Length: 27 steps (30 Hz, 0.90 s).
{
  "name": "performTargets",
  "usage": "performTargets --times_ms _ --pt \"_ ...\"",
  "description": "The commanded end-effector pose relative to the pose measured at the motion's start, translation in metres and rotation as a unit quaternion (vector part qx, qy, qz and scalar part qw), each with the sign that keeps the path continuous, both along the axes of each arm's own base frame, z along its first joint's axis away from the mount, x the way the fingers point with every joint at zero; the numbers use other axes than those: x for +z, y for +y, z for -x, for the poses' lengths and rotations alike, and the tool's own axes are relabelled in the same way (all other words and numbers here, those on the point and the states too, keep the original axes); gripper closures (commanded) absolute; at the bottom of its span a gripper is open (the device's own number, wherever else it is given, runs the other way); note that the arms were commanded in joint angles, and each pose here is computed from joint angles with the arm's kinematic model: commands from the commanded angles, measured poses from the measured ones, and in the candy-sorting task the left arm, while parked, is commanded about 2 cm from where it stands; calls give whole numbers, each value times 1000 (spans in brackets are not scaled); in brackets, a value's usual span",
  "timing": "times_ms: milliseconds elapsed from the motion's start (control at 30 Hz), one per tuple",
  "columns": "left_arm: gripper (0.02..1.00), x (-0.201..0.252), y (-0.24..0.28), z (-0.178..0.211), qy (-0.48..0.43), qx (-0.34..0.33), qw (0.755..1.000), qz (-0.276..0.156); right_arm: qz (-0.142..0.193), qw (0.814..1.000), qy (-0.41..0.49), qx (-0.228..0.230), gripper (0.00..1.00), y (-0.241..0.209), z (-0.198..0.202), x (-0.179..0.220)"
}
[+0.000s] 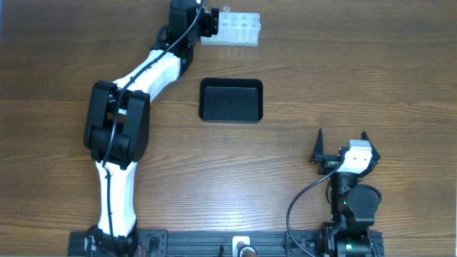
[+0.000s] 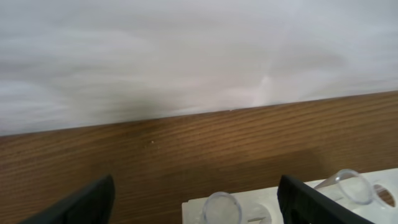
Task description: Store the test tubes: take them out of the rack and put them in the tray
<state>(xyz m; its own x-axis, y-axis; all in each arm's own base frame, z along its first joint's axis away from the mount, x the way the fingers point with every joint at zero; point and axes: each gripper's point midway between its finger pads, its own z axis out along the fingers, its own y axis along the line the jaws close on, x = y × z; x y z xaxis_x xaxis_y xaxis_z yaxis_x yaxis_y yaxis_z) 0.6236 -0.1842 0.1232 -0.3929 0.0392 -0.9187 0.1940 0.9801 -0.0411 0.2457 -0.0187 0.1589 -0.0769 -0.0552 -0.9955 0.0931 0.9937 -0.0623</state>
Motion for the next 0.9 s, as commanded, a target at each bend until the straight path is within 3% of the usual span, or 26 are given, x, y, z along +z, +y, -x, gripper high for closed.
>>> performTargets --times_ms 33,167,367,900 --pt "226 -4 -1 -8 -2 8 1000 2 3 1000 -1 -8 7 -3 1 -1" --pt "281 -7 -2 -8 -2 8 1000 3 3 1000 -1 -8 9 -3 1 -1" --pt "443 -8 -6 -8 -2 5 1000 3 3 1000 -1 -8 9 -3 1 -1" --pt "575 -12 -16 -8 -8 -2 1000 5 3 1000 -1 -8 12 -3 1 -1"
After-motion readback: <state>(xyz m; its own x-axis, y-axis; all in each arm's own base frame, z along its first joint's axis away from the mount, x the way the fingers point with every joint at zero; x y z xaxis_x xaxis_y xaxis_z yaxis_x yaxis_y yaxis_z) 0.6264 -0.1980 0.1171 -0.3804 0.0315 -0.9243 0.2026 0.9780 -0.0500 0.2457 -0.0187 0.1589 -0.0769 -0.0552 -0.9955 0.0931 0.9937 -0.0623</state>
